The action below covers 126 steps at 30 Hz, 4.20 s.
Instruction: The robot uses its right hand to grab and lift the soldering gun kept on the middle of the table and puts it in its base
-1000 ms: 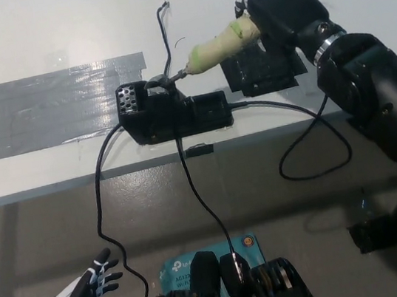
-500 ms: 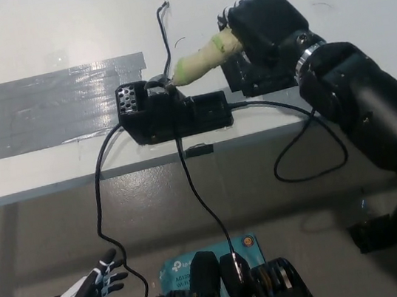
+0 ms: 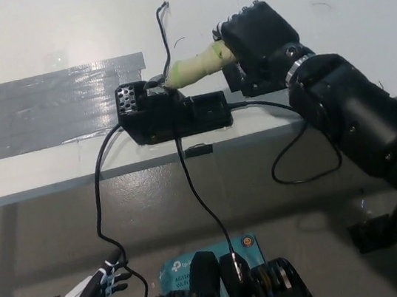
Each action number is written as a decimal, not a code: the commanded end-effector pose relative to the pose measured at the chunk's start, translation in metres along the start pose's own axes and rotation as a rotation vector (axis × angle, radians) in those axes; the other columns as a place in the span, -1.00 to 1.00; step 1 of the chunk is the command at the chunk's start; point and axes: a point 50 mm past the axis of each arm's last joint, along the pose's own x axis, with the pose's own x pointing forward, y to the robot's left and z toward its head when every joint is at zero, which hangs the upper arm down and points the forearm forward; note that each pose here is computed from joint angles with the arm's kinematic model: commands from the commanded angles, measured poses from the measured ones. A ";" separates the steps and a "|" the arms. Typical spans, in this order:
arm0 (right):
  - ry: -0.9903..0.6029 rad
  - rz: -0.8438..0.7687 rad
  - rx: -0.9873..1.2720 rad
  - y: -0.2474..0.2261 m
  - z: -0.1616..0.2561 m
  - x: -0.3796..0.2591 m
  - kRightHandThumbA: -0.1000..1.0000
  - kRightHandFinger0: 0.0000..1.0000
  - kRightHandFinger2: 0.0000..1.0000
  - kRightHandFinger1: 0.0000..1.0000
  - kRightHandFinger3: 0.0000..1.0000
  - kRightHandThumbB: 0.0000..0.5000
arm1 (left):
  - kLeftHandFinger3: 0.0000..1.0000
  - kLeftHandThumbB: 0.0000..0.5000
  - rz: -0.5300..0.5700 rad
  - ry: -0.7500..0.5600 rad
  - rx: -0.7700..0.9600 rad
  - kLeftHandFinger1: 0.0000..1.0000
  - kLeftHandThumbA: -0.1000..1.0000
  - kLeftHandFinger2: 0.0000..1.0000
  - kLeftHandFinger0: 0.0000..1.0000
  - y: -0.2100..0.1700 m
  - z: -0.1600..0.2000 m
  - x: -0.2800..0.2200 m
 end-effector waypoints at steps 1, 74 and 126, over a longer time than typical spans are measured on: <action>-0.033 -0.129 -0.077 -0.046 0.010 0.022 -1.00 -1.00 0.13 -0.67 -0.83 -1.00 | 1.00 0.45 0.004 -0.046 0.043 1.00 1.00 1.00 1.00 0.006 0.016 -0.001; 0.018 0.139 -0.238 -0.077 0.053 0.008 0.54 1.00 1.00 1.00 1.00 1.00 | 1.00 0.55 0.006 -0.040 0.055 0.99 1.00 0.99 0.98 0.010 0.015 0.001; 0.843 0.328 0.970 0.167 -0.096 -0.457 -0.59 -0.04 0.43 0.08 1.00 0.15 | 1.00 0.29 0.109 0.101 -0.059 0.95 1.00 1.00 0.84 0.030 -0.044 -0.030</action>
